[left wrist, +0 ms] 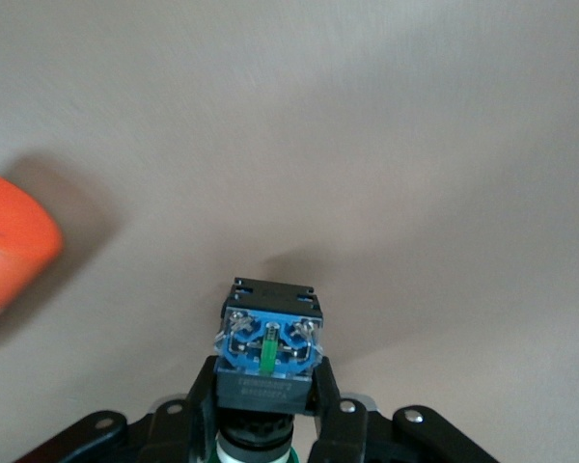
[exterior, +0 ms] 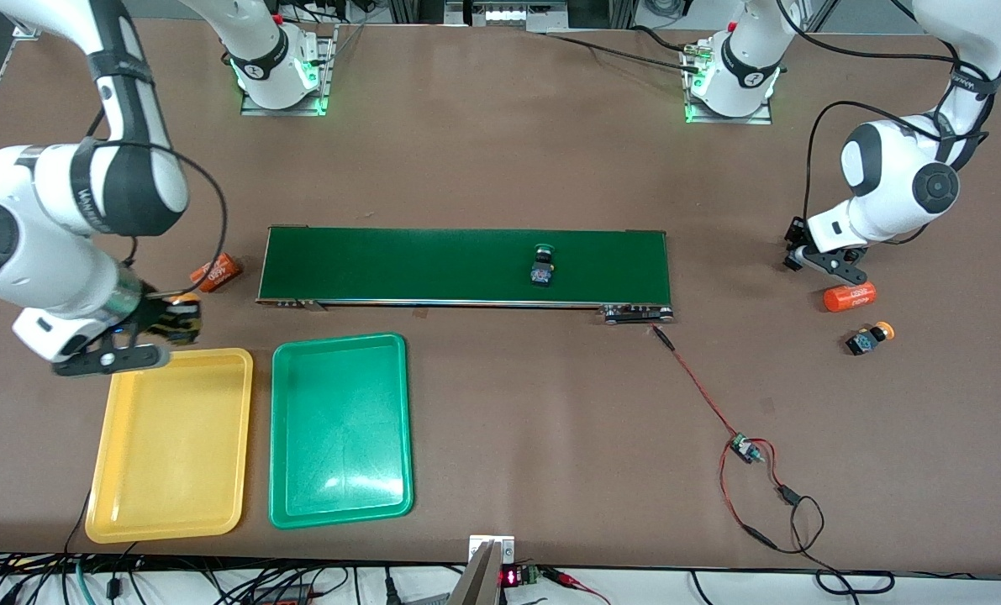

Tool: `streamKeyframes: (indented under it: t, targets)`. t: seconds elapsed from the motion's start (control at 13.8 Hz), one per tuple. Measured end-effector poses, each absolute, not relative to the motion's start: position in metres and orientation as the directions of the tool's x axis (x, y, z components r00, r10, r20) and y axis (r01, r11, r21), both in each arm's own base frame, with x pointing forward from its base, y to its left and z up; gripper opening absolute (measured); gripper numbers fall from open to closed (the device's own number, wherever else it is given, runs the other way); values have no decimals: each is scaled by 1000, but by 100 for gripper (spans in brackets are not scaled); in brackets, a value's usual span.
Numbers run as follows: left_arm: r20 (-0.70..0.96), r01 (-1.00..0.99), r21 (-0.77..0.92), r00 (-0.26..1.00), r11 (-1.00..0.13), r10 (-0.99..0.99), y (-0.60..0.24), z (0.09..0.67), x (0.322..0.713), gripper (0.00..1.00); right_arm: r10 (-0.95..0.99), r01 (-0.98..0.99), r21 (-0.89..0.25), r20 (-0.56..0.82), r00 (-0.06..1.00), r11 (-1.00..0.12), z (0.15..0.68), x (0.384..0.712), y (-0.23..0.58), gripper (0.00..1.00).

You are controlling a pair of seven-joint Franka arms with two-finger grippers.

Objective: Sort buttons by color to trays
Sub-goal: 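Place the button in the yellow tray while the left gripper carries another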

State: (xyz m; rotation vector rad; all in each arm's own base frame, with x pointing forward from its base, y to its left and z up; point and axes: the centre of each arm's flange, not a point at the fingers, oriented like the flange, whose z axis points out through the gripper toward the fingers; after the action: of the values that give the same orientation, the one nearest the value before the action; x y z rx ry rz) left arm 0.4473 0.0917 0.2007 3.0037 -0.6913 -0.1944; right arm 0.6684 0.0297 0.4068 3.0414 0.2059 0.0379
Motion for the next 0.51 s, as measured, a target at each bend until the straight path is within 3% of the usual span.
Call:
streamKeyframes:
  t: [0.51]
  targets:
    - [-127,-307,30,943,-951,-308,-19,278,510,41,221,188,173,198,955,-967,300,696,-55,41]
